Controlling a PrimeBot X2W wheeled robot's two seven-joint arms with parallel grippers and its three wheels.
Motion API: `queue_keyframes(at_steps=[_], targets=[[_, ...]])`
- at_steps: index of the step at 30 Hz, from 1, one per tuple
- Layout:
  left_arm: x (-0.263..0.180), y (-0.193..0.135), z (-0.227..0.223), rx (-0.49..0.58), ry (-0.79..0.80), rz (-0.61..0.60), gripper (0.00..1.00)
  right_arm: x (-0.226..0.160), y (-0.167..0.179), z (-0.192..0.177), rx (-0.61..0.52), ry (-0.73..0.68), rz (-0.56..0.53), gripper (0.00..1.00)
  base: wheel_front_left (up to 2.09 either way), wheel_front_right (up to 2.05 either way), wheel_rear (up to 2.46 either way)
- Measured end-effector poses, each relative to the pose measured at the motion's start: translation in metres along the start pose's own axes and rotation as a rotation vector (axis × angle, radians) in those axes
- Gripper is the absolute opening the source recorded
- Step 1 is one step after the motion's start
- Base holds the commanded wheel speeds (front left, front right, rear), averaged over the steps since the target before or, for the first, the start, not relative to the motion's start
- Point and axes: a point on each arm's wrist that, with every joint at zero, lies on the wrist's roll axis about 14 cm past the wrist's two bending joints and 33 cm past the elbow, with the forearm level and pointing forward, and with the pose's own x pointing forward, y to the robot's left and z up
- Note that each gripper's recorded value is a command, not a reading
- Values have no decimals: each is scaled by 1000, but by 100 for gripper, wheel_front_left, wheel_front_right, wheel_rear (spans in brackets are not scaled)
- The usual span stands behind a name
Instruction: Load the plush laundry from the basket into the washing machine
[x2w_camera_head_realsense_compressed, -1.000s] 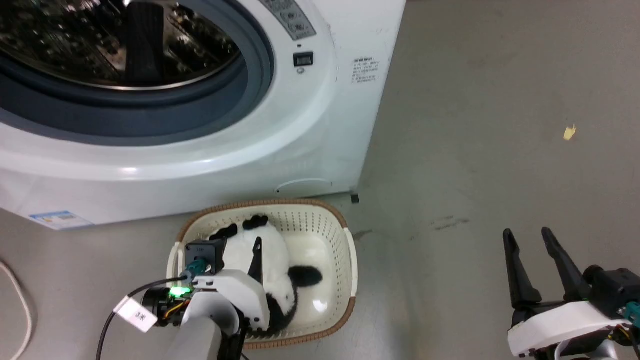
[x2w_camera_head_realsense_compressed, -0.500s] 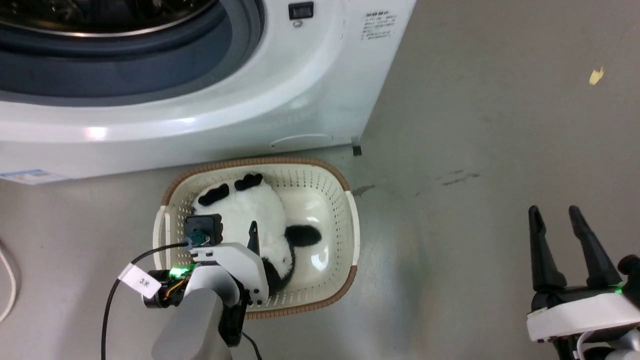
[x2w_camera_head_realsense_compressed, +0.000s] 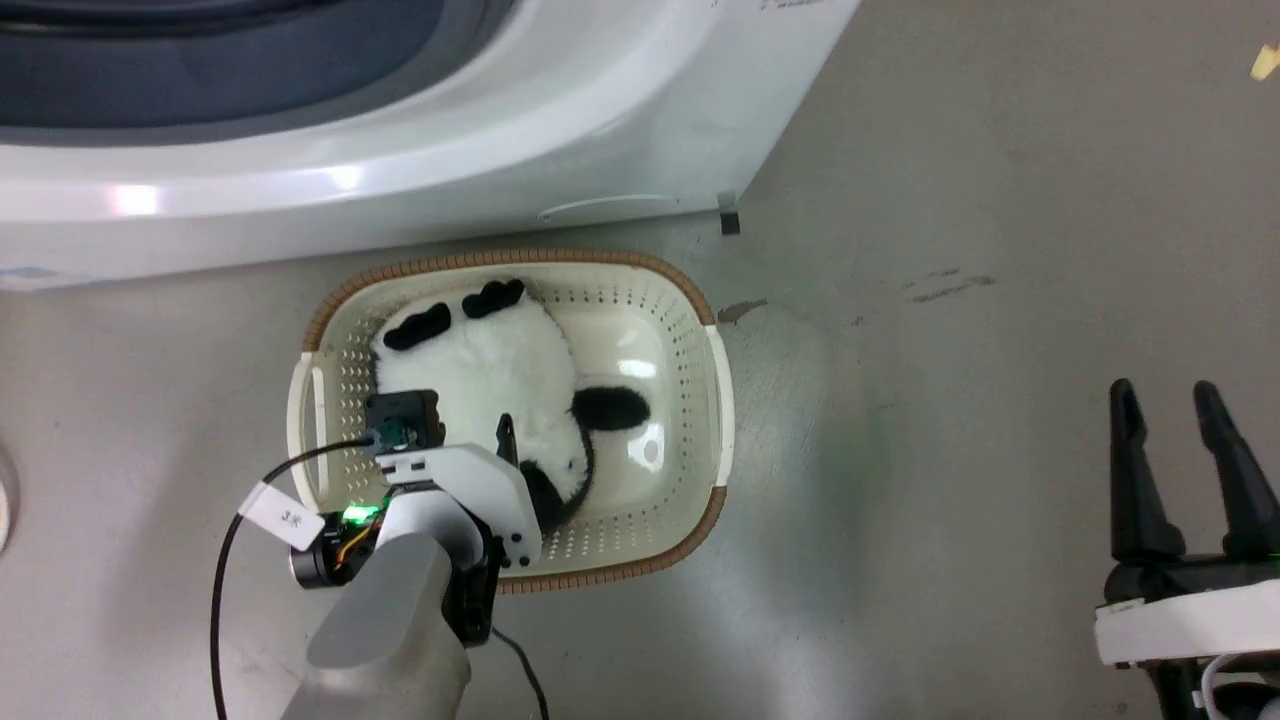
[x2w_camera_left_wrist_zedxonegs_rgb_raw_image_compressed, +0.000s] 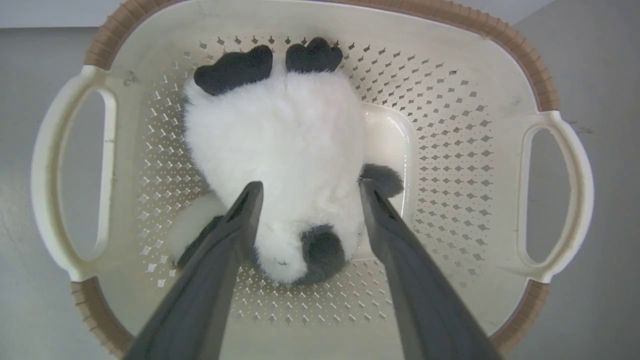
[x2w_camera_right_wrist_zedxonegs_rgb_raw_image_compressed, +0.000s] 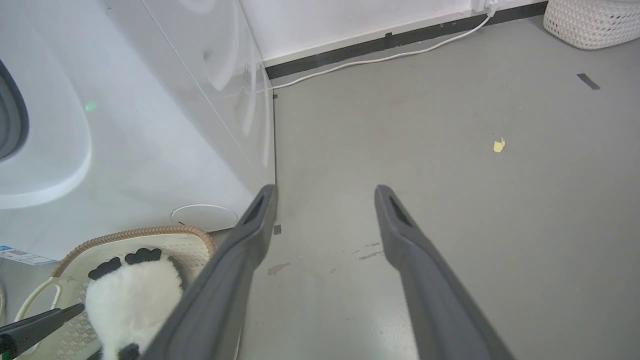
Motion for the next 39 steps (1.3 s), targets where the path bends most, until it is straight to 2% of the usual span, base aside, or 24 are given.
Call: queue_keyframes(at_steps=[8, 30, 33, 39], targets=[[23, 8, -11, -70, 38, 39, 100, 10, -8, -14, 5, 33, -20, 100, 0, 0, 0], [79, 39, -64, -157, 189, 180, 100, 20, -36, -63, 2, 159, -94, 100, 0, 0, 0], [83, 35, -67, -188, 207, 163, 100, 21, -37, -66, 3, 166, -97, 100, 0, 0, 0], [86, 13, -70, -244, 249, 54, 100, 21, -38, -64, -1, 165, -101, 100, 0, 0, 0]])
